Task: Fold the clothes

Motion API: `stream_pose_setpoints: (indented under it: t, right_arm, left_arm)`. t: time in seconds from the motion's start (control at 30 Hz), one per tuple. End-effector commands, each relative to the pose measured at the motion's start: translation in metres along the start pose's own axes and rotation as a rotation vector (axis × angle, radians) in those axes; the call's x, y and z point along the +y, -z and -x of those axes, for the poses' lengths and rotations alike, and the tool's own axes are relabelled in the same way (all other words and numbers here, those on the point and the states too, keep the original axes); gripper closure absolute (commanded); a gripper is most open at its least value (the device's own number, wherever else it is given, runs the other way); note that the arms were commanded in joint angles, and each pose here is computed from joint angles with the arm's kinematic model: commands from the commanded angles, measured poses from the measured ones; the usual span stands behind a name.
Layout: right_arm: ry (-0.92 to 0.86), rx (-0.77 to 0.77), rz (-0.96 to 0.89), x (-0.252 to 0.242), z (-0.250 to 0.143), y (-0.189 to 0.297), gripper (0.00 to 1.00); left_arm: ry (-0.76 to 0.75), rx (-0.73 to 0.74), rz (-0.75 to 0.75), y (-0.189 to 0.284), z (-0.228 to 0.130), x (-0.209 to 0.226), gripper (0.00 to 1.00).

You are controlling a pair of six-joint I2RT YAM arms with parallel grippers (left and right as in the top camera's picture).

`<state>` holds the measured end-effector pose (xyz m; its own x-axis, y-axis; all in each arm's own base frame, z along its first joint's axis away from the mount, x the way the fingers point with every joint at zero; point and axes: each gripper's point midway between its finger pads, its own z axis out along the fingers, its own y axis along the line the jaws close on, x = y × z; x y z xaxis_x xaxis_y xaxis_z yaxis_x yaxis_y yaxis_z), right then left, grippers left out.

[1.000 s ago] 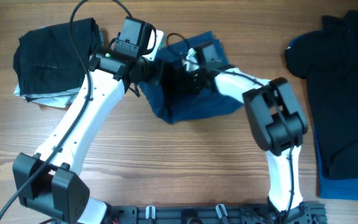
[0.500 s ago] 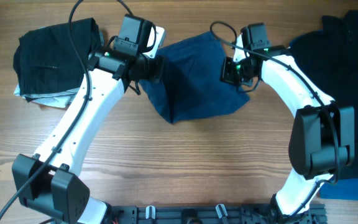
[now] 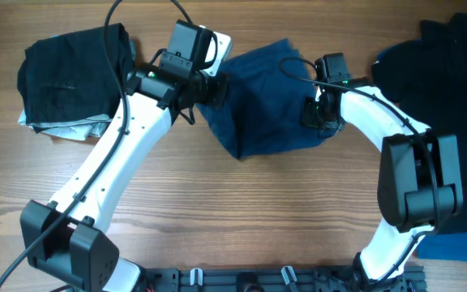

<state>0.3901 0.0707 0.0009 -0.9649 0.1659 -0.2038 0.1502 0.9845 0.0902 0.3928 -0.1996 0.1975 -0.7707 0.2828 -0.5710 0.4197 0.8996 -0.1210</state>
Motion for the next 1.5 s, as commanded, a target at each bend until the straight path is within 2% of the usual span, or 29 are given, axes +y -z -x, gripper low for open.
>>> stream_pose_setpoints:
  t: [0.0, 0.13, 0.3, 0.53, 0.63, 0.87, 1.07, 1.23, 1.47]
  right_arm:
    - [0.006, 0.029, -0.042, -0.012, -0.014, -0.015, 0.96]
    - [0.010, 0.050, -0.024, -0.011, -0.025, -0.021, 0.96]
    - [0.016, 0.085, 0.090, 0.009, -0.032, -0.021, 0.96]
    - [0.050, 0.116, 0.174, 0.037, -0.043, -0.018, 0.96]
    - [0.090, 0.121, 0.177, 0.050, -0.049, -0.018, 0.96]
    - [0.127, 0.135, 0.202, 0.067, -0.053, -0.010, 0.96]
    - [0.129, 0.049, 0.226, 0.079, -0.014, 0.029, 0.95]
    - [0.090, -0.007, 0.196, 0.063, 0.011, 0.056, 0.95]
    - [-0.044, -0.003, 0.090, -0.003, 0.024, 0.054, 0.95]
  left_arm:
    - [-0.031, -0.063, -0.021, 0.017, 0.017, -0.007, 0.96]
    - [-0.074, -0.013, 0.057, 0.017, 0.005, 0.007, 0.96]
    - [-0.083, 0.033, 0.130, 0.024, -0.003, 0.036, 0.96]
    - [0.020, 0.022, 0.213, 0.063, 0.009, 0.085, 0.96]
    - [0.009, 0.016, 0.217, 0.067, 0.011, 0.092, 0.96]
    - [-0.020, 0.009, 0.095, 0.053, 0.017, 0.062, 0.96]
    - [-0.094, 0.007, 0.045, 0.047, 0.019, 0.024, 0.96]
    - [-0.129, 0.039, 0.017, 0.033, 0.014, 0.006, 0.96]
    - [-0.152, 0.089, -0.046, 0.008, 0.006, -0.014, 0.96]
